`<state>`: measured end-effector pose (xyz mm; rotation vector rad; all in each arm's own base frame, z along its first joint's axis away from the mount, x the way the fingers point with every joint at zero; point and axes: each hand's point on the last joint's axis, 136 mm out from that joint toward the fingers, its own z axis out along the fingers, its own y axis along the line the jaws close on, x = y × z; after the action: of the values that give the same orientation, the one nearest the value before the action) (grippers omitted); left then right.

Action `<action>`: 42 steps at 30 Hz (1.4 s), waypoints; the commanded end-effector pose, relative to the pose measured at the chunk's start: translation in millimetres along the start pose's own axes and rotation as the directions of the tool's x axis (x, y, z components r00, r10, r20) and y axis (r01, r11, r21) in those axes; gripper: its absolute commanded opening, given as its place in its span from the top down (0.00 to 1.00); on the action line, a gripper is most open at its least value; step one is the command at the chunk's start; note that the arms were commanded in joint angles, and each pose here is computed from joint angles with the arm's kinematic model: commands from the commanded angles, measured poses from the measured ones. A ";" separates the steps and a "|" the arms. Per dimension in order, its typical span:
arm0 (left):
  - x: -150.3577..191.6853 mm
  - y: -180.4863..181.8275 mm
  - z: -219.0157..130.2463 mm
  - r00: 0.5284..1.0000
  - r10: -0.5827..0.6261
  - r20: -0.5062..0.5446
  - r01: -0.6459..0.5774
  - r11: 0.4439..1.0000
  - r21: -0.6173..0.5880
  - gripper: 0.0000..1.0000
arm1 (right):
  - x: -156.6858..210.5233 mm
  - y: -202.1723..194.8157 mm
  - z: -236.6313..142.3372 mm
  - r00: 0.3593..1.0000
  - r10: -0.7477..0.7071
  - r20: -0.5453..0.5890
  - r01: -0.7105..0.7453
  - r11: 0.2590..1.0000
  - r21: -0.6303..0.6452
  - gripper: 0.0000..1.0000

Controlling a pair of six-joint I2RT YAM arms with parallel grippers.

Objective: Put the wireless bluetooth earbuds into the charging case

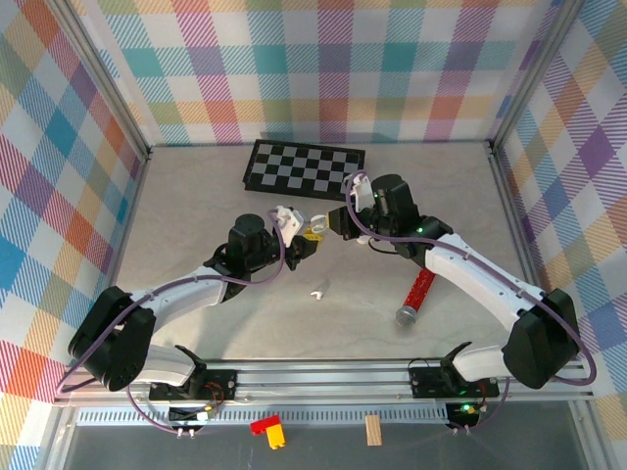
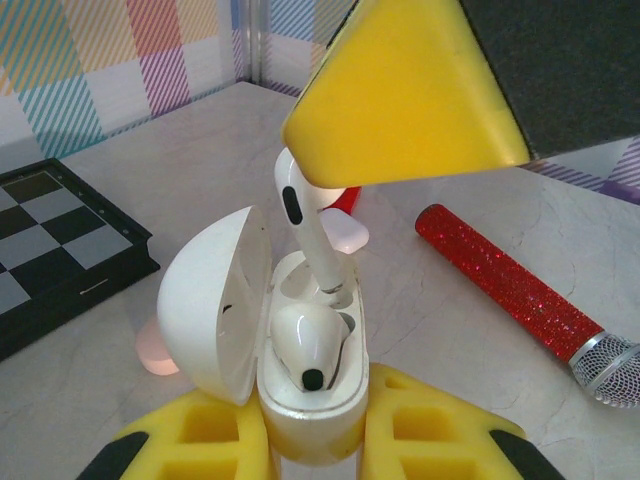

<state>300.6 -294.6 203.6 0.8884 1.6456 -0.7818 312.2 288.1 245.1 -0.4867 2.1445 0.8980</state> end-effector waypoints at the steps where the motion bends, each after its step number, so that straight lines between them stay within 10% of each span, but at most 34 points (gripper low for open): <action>1: -22.1 -3.8 0.7 0.998 0.018 0.060 -0.019 1.000 0.012 1.00 | -11.9 5.6 -0.7 0.999 -0.029 0.017 0.029 0.999 -0.022 0.83; 42: -30.8 -7.7 -3.2 0.995 0.022 0.092 -0.024 0.999 0.026 1.00 | -6.1 -6.0 -8.1 0.999 -0.015 -0.032 0.015 1.000 0.020 0.77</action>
<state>302.2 -296.4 210.3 0.8660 1.6319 -0.8017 318.2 283.7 243.5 -0.5195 2.1882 0.8711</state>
